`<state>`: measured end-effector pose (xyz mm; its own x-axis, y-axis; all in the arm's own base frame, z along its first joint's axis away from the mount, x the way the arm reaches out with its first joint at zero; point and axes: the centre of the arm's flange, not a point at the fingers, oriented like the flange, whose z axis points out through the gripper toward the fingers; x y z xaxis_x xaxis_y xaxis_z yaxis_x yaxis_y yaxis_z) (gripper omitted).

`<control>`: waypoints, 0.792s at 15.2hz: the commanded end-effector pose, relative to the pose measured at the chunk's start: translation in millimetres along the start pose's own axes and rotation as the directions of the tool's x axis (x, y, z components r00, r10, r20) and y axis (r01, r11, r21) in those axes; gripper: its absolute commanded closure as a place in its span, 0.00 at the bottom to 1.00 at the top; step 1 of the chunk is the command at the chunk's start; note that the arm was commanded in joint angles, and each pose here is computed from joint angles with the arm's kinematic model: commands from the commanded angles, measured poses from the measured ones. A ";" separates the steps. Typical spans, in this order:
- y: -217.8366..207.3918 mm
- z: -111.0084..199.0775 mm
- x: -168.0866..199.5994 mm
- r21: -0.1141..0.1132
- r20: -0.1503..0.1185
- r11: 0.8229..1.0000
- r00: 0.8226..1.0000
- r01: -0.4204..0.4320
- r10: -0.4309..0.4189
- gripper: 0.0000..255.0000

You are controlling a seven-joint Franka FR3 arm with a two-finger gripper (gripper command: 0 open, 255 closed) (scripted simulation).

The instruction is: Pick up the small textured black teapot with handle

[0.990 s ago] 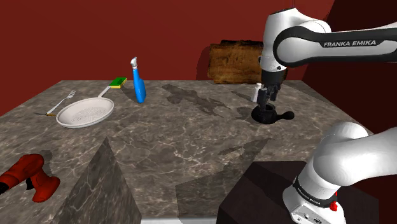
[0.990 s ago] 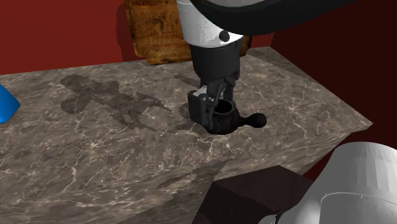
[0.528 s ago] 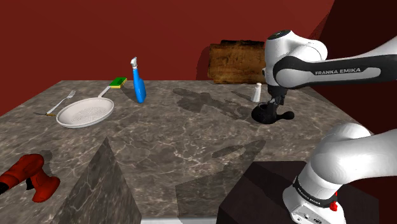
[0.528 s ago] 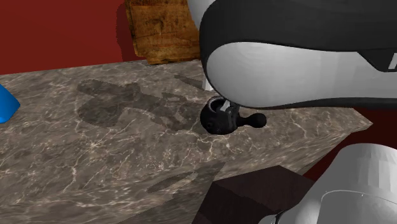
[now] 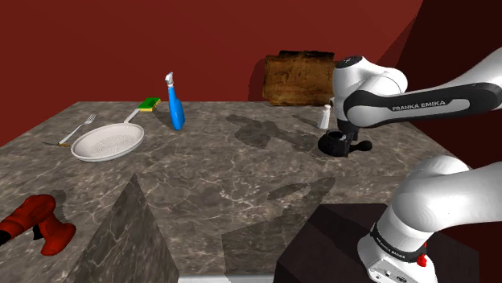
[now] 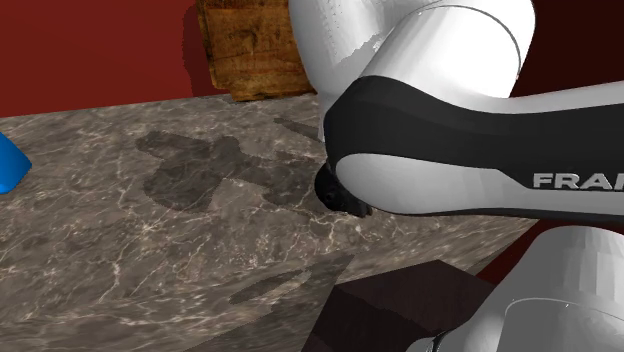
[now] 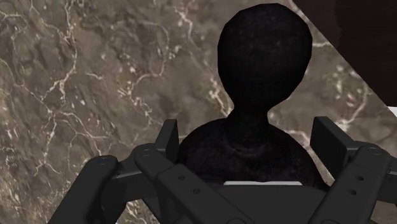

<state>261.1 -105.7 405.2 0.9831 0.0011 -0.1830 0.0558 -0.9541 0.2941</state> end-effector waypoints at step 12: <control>0.6 -1.2 -0.3 0.000 0.000 1.000 1.000 0.000 0.000 1.00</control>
<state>260.9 -105.8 404.3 0.9833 0.0013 -0.1819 0.0557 -0.9540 0.2945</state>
